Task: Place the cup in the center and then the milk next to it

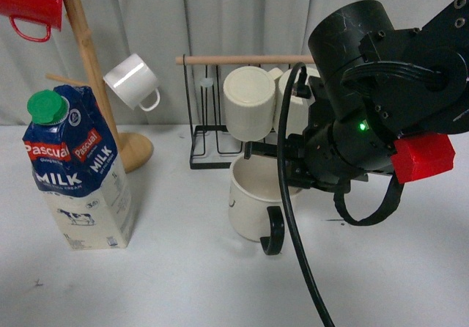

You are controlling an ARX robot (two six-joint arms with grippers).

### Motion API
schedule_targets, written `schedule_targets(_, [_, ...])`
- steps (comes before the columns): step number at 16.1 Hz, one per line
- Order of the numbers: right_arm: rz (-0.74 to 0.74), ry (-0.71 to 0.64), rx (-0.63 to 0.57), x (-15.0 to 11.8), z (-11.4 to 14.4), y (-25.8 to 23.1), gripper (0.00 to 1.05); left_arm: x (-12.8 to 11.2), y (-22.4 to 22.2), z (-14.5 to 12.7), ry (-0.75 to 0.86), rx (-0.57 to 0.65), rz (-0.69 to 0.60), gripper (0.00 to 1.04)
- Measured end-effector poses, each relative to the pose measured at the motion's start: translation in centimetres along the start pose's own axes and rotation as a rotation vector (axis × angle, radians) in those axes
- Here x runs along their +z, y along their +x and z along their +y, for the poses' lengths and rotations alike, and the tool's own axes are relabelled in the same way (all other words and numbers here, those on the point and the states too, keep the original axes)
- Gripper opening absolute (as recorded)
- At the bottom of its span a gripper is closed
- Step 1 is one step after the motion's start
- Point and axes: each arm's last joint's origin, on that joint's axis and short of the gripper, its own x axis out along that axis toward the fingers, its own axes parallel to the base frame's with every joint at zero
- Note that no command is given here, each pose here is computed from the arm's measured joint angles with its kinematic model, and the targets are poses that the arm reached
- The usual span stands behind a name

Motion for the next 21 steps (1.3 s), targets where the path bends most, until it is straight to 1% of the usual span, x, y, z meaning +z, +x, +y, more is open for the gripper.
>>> schedule_targets(3, [-0.016, -0.022, -0.027, 0.6, 0.1, -0.1, 0.03, 0.0, 0.0, 0.0, 0.000, 0.000, 0.000, 0.98])
schedule_targets(7, [0.000, -0.060, -0.039, 0.6, -0.2, 0.3, 0.03, 0.0, 0.0, 0.0, 0.000, 0.000, 0.000, 0.98])
schedule_targets(8, [0.001, -0.073, -0.039, 0.6, -0.2, 0.6, 0.11, 0.0, 0.0, 0.0, 0.000, 0.000, 0.000, 0.98])
schedule_targets(9, [0.000, -0.077, -0.038, 0.7, -0.2, 0.7, 0.21, 0.0, 0.0, 0.0, 0.000, 0.000, 0.000, 0.98])
schedule_targets(11, [-0.006, -0.080, -0.032, 0.8, -0.1, 0.7, 0.36, 0.0, 0.0, 0.0, 0.000, 0.000, 0.000, 0.98])
schedule_targets(12, [-0.008, -0.079, -0.016, 0.9, -0.1, 0.6, 0.52, 0.0, 0.0, 0.0, 0.000, 0.000, 0.000, 0.98])
schedule_targets(13, [-0.035, -0.075, 0.012, 1.3, 0.0, 0.1, 0.65, 0.0, 0.0, 0.0, 0.000, 0.000, 0.000, 0.98])
schedule_targets(14, [-0.064, -0.069, 0.041, 1.9, 0.0, -1.0, 0.76, 0.0, 0.0, 0.0, 0.000, 0.000, 0.000, 0.98])
schedule_targets(16, [-0.201, -0.069, 0.123, 3.8, 0.6, -4.9, 0.97, 0.0, 0.0, 0.0, 0.000, 0.000, 0.000, 0.98])
schedule_targets(17, [-0.284, -0.072, 0.170, 4.8, 1.0, -7.4, 0.99, 0.0, 0.0, 0.0, 0.000, 0.000, 0.000, 0.98])
schedule_targets(18, [-0.466, -0.100, 0.191, 5.4, 1.5, -10.3, 0.95, 0.0, 0.0, 0.0, 0.000, 0.000, 0.000, 0.98])
schedule_targets(19, [-0.695, -0.121, 0.090, 4.8, 1.0, -12.9, 0.84, 0.0, 0.0, 0.0, 0.000, 0.000, 0.000, 0.98])
schedule_targets(20, [-0.849, -0.137, -0.047, 2.8, -0.6, -15.6, 0.71, 0.0, 0.0, 0.0, 0.000, 0.000, 0.000, 0.98])
schedule_targets(21, [-0.926, -0.135, -0.107, 1.5, -2.7, -17.4, 0.60, 0.0, 0.0, 0.0, 0.000, 0.000, 0.000, 0.98])
